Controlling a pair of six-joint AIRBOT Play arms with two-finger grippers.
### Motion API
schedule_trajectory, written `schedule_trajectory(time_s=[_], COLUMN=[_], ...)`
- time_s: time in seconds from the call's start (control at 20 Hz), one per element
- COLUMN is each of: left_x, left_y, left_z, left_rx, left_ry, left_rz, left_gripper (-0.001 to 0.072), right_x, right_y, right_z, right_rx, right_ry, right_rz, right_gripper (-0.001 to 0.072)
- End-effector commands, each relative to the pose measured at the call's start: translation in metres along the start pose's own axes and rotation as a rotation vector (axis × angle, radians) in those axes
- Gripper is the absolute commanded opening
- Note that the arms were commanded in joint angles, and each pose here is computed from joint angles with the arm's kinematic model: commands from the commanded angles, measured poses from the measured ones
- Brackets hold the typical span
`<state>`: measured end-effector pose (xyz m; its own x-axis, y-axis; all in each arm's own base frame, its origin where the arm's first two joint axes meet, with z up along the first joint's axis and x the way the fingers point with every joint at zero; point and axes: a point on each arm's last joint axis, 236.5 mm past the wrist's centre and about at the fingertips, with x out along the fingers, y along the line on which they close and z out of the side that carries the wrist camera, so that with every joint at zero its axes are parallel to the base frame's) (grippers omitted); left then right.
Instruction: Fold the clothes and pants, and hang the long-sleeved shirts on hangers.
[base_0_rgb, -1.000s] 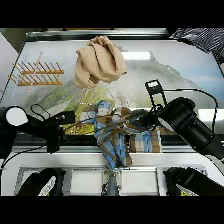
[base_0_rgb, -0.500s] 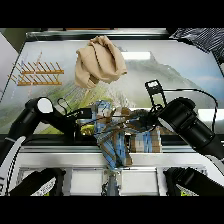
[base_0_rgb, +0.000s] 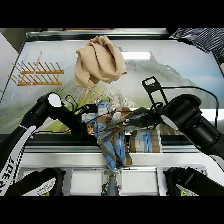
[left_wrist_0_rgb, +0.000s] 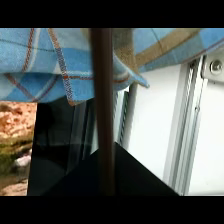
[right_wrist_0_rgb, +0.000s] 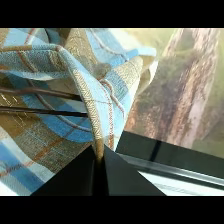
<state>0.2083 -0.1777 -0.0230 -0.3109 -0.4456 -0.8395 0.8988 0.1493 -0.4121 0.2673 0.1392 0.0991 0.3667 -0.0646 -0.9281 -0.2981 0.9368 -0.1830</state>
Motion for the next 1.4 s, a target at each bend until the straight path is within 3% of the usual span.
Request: schedule_trajectory(time_s=[0.0,0.4,0.7,0.9,1.35], left_x=[0.0,-0.01,-0.005,-0.007,-0.01], left_y=[0.001,0.008,-0.008,-0.009,-0.009], left_z=[0.027,0.071,0.056,0.041,0.053], left_rx=[-0.017,-0.059,-0.037,0.01,0.02], left_ry=[-0.113,-0.305,-0.231,-0.151,-0.178], left_rz=[-0.002,0.018,-0.036,0.011,0.054], left_gripper=[0.0009,0.0009,0.001,0.0009,0.001], right_x=[-0.033,-0.058,-0.059,-0.06,-0.075], right_y=[-0.005,0.005,0.002,0.001,0.098], right_z=[0.018,0.039,0.053,0.061,0.07], right_rx=[-0.018,-0.014,-0.033,-0.04,-0.276], right_ry=[-0.06,-0.151,-0.211,-0.242,-0.357], right_rz=[0.017,0.071,0.028,0.026,0.204], right_gripper=[0.0017,0.0017,0.0017,0.0017,0.0017])
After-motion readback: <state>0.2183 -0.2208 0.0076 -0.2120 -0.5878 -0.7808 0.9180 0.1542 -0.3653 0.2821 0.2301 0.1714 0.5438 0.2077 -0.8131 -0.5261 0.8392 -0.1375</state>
